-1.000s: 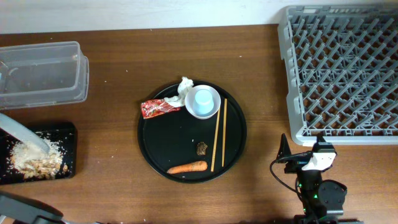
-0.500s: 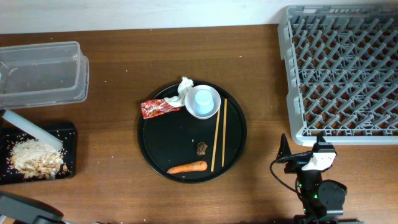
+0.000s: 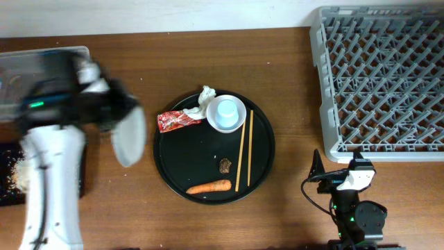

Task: Sort waste into correct bins and load items into the dishwasher rack
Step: 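Set the empty white plate back on the round tray with left gripper, then grasp the white tissue with the left gripper and lift it, then drop the tissue into the clear plastic box, then grasp the red wrapper on the round tray with the left gripper, then carry the red wrapper into the clear plastic box and release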

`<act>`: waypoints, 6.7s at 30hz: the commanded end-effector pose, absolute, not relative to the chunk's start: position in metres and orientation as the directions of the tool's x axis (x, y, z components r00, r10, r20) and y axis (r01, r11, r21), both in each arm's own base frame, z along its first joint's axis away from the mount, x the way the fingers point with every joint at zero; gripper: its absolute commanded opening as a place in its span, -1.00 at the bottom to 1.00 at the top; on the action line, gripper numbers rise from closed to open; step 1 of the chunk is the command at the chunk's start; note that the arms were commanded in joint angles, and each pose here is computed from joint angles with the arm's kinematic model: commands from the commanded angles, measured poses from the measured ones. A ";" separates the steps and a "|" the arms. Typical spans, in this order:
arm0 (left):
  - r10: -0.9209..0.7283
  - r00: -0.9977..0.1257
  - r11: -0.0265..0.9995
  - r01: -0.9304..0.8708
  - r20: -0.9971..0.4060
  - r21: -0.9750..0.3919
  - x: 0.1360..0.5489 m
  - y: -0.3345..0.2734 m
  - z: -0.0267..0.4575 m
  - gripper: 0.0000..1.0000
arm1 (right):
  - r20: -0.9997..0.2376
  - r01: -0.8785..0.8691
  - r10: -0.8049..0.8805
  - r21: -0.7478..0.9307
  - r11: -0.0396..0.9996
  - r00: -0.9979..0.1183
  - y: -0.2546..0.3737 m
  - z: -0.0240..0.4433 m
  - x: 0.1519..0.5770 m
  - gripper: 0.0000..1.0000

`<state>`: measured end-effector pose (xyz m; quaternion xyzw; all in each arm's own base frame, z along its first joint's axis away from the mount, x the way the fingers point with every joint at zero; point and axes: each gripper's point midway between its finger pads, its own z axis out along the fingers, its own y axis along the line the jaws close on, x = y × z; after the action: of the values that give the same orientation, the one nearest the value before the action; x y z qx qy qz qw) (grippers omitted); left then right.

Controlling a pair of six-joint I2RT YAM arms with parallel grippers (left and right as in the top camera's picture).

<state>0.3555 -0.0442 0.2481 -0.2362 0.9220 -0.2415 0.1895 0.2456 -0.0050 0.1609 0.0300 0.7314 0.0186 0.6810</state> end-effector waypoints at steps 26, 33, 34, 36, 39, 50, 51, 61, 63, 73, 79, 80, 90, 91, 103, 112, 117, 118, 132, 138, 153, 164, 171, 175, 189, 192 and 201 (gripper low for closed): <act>-0.015 -0.990 1.000 -0.016 -0.142 0.006 0.329 -0.200 0.090 -0.52 | -0.995 0.032 0.064 0.061 0.998 -0.075 -0.008 0.156 0.246 0.97; -0.072 -0.955 0.986 -0.112 -0.289 0.121 0.373 -0.152 0.152 -0.14 | -0.995 0.031 0.064 0.061 0.998 -0.075 -0.008 0.156 0.246 0.97; -0.109 -0.943 0.983 -0.149 -0.313 0.104 0.384 -0.140 0.161 -0.01 | -0.995 0.032 0.064 0.061 0.998 -0.075 -0.008 0.156 0.246 0.97; -0.123 -0.941 0.988 -0.147 -0.315 0.055 0.397 -0.129 0.165 0.06 | -0.995 0.032 0.064 0.061 0.998 -0.075 -0.008 0.156 0.246 0.97; -0.139 -0.945 0.990 -0.125 -0.297 -0.065 0.415 -0.111 0.164 0.15 | -0.995 0.032 0.064 0.061 0.998 -0.075 -0.008 0.156 0.246 0.97; -0.063 -0.992 0.966 -0.033 -0.111 -0.255 0.438 -0.140 0.072 0.38 | -0.995 0.032 0.064 0.061 0.998 -0.075 -0.008 0.156 0.246 0.97; -0.056 -0.993 0.957 -0.023 -0.105 -0.290 0.440 -0.149 0.068 0.38 | -0.995 0.032 0.064 0.061 0.998 -0.075 -0.008 0.156 0.246 0.97; -0.167 -0.984 0.965 -0.151 -0.055 -0.215 0.437 -0.159 0.039 0.27 | -0.995 0.032 0.064 0.061 0.998 -0.075 -0.008 0.156 0.246 0.97; -0.172 -0.982 0.975 -0.159 -0.077 -0.154 0.439 -0.147 0.042 0.25 | -0.995 0.032 0.064 0.061 0.998 -0.075 -0.008 0.156 0.246 0.97; -0.238 -0.966 0.964 -0.222 -0.099 -0.147 0.438 -0.136 0.100 0.26 | -0.995 0.032 0.064 0.061 0.998 -0.075 -0.008 0.156 0.246 0.97; -0.321 -0.947 0.942 -0.320 0.001 -0.098 0.420 -0.131 0.059 0.25 | -0.995 0.032 0.064 0.061 0.998 -0.075 -0.008 0.156 0.246 0.97; -0.325 -0.946 0.941 -0.323 0.002 -0.097 0.420 -0.131 0.058 0.26 | -0.995 0.032 0.064 0.061 0.998 -0.075 -0.008 0.156 0.246 0.97; -0.369 -0.929 0.926 -0.370 0.035 -0.075 0.424 -0.136 0.024 0.24 | -0.995 0.032 0.064 0.061 0.998 -0.075 -0.008 0.156 0.246 0.97; -0.369 -0.929 0.926 -0.370 0.031 -0.078 0.426 -0.137 0.022 0.24 | -0.995 0.032 0.064 0.061 0.998 -0.075 -0.008 0.156 0.246 0.97; -0.371 -0.928 0.924 -0.370 0.001 -0.102 0.438 -0.136 0.051 -0.98 | -0.995 0.032 0.064 0.061 0.998 -0.075 -0.008 0.156 0.246 0.97; -0.456 -0.870 0.883 -0.416 -0.188 -0.219 0.485 -0.068 0.151 -0.98 | -0.995 0.031 0.064 0.061 0.998 -0.075 -0.008 0.156 0.246 0.97; -0.652 -0.709 0.748 -0.541 -0.269 -0.386 0.524 0.035 0.185 -0.98 | -0.995 0.032 0.064 0.061 0.998 -0.075 -0.008 0.156 0.246 0.97; -0.677 -0.671 0.728 -0.552 -0.302 -0.406 0.529 0.057 0.195 -0.99 | -0.995 0.032 0.064 0.061 0.998 -0.075 -0.008 0.156 0.246 0.97; -0.726 -0.322 0.502 -0.852 -0.608 -0.148 0.489 0.256 0.228 -0.96 | -0.995 0.032 0.064 0.061 0.998 -0.075 -0.008 0.156 0.246 0.97; -0.762 -0.363 0.537 -0.818 -0.536 -0.208 0.497 0.241 0.205 0.98 | -0.995 0.032 0.064 0.061 0.998 -0.075 -0.008 0.156 0.246 0.97; -0.276 -0.943 0.938 -0.221 -0.185 -0.269 0.469 -0.033 0.183 0.94 | -0.995 0.032 0.064 0.061 0.998 -0.075 -0.008 0.156 0.246 0.97; 0.191 -0.979 0.980 0.186 0.074 -0.065 0.434 -0.043 0.097 0.94 | -0.995 0.032 0.064 0.061 0.998 -0.075 -0.008 0.156 0.246 0.97; 0.196 -0.942 0.977 0.164 0.274 -0.135 0.414 -0.050 0.032 0.78 | -0.995 0.032 0.064 0.061 0.998 -0.075 -0.008 0.156 0.246 0.97; 0.243 -0.922 0.959 0.183 0.300 -0.214 0.406 -0.061 0.027 0.68 | -0.995 0.032 0.064 0.061 0.998 -0.075 -0.008 0.156 0.246 0.97; 0.242 -0.922 0.959 0.180 0.301 -0.220 0.409 -0.062 0.018 -0.36 | -0.995 0.032 0.064 0.061 0.998 -0.075 -0.008 0.156 0.246 0.97; 0.242 -0.921 0.959 0.180 0.303 -0.220 0.408 -0.062 0.018 -0.45 | -0.995 0.032 0.064 0.061 0.998 -0.075 -0.008 0.156 0.246 0.97; 0.236 -0.916 0.964 0.178 0.325 -0.197 0.404 -0.056 0.019 -0.99 | -0.995 0.032 0.064 0.061 0.998 -0.075 -0.008 0.156 0.246 0.97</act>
<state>0.4080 -0.0591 0.0263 0.1061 0.9775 -0.0856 -0.1612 0.2456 -0.0050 0.1609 0.0298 0.7315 0.0187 0.6810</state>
